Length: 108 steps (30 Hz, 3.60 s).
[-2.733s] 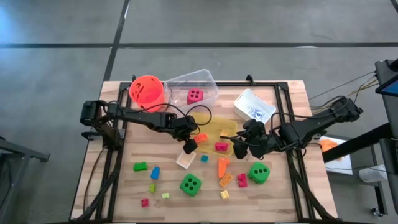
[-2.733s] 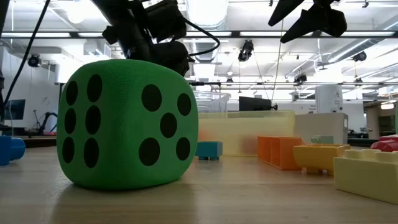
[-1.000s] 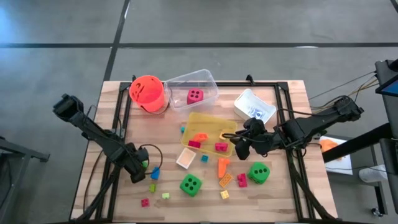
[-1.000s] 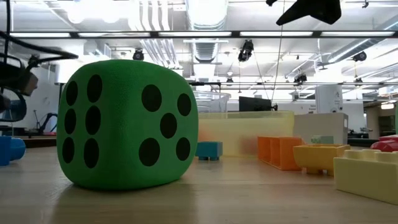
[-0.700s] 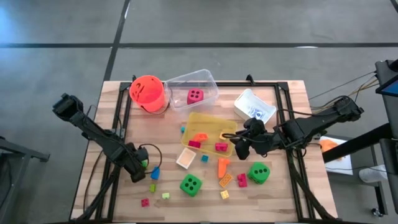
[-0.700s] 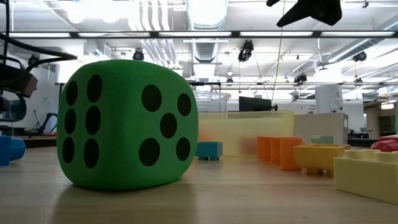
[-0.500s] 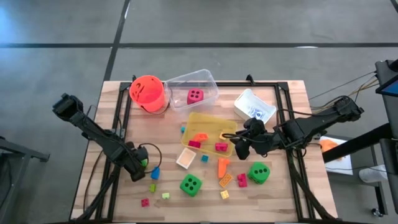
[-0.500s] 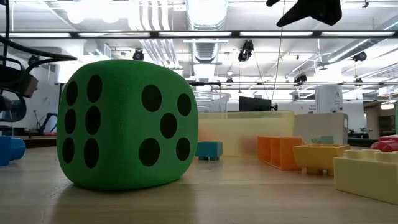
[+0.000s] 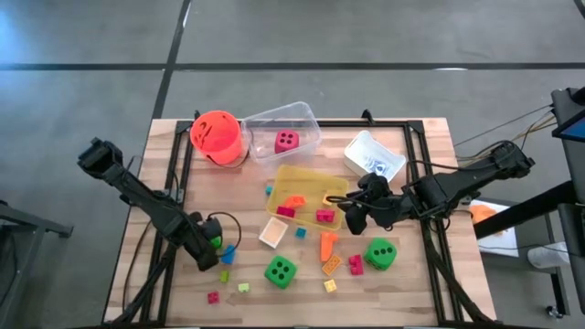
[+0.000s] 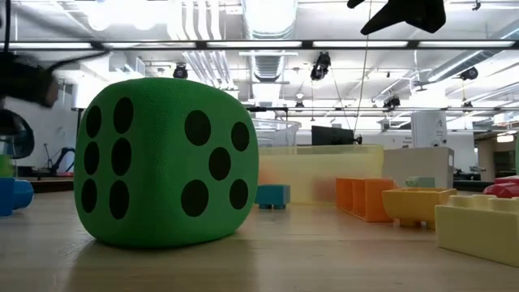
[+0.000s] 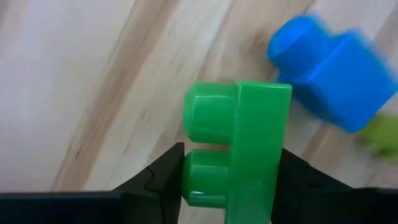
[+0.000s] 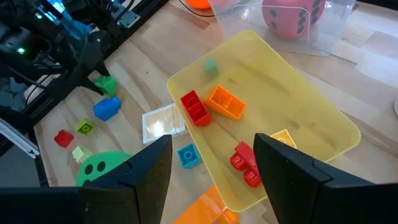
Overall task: Pick & Place Toys
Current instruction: Put the green game piece into the yellow bin
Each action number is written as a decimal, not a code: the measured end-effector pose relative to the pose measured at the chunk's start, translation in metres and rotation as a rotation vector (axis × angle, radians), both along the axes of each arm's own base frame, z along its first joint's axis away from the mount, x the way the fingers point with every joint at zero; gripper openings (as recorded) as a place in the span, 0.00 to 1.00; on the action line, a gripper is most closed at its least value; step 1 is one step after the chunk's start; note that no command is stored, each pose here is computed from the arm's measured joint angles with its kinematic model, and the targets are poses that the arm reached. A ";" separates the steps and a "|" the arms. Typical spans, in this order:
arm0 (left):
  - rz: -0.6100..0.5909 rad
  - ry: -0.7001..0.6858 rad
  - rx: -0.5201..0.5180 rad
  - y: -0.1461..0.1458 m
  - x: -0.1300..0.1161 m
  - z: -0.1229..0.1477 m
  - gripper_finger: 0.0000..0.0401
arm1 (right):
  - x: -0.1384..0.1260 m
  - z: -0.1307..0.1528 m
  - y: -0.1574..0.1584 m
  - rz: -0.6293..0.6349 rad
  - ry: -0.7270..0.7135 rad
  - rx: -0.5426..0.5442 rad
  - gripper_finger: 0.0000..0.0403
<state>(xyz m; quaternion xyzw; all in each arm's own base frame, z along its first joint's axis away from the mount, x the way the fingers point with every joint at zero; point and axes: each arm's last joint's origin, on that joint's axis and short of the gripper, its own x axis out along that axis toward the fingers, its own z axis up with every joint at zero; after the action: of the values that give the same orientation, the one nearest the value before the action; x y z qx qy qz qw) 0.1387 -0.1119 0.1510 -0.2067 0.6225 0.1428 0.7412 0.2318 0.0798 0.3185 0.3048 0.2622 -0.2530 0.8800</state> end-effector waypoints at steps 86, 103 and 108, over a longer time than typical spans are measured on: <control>-0.079 -0.204 0.339 0.151 0.222 0.035 0.40 | 0.000 -0.001 0.000 -0.004 0.003 -0.031 0.55; -0.198 -0.151 0.317 0.119 0.218 0.033 0.40 | -0.001 -0.001 0.002 -0.002 -0.002 -0.019 0.55; -0.319 -0.130 0.316 0.108 0.216 0.032 0.40 | -0.001 -0.001 0.002 -0.003 -0.002 -0.018 0.55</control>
<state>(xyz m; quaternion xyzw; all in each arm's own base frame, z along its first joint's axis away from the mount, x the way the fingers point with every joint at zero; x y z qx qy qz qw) 0.3549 -0.0039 0.1830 0.0042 0.5680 0.1061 0.8162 0.2307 0.0820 0.3175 0.2978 0.2584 -0.2564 0.8825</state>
